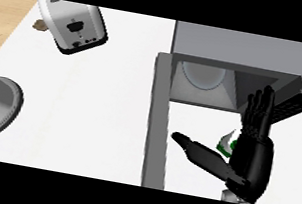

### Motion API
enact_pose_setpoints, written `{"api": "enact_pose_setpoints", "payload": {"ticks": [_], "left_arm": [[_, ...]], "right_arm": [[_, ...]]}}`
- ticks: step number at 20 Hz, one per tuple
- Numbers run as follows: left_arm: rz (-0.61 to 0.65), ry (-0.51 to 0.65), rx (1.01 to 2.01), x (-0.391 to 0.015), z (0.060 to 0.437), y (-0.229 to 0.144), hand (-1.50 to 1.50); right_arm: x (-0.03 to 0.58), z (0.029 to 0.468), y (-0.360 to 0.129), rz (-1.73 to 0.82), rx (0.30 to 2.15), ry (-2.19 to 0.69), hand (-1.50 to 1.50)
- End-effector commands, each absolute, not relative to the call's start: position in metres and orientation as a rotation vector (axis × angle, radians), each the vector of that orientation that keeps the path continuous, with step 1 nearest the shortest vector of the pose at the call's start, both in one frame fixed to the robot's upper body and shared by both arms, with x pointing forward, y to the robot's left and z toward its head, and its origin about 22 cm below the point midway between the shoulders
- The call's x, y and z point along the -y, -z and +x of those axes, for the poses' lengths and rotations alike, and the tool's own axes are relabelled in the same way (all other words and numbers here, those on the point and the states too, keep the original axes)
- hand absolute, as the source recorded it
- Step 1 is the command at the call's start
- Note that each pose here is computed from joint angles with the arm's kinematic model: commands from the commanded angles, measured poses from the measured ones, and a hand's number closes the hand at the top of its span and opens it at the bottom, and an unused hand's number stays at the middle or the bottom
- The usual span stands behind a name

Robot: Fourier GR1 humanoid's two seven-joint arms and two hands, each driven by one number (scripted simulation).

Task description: Pick up the milk, place it into the microwave and close the microwave

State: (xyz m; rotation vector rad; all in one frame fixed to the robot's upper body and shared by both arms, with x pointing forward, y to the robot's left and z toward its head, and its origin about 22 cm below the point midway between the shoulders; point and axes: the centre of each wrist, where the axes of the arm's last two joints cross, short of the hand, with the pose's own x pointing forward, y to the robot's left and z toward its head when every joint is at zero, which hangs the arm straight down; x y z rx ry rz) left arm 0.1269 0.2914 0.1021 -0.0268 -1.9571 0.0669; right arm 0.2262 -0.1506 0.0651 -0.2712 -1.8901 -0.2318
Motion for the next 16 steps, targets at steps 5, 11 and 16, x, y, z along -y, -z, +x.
{"api": "enact_pose_setpoints", "payload": {"ticks": [5,11,16], "left_arm": [[-0.048,-0.074,1.96,-0.291,0.117,-0.103,-1.5],[-0.037,-0.076,1.981,-0.305,0.11,-0.098,-1.5],[-0.021,-0.06,1.969,-0.293,0.114,-0.1,-1.5]], "right_arm": [[0.178,0.205,-0.007,-0.36,1.816,0.312,-1.5],[0.211,0.21,0.031,-0.399,1.79,0.294,-1.5],[0.234,0.185,0.043,-0.399,1.781,0.289,-1.5]]}}
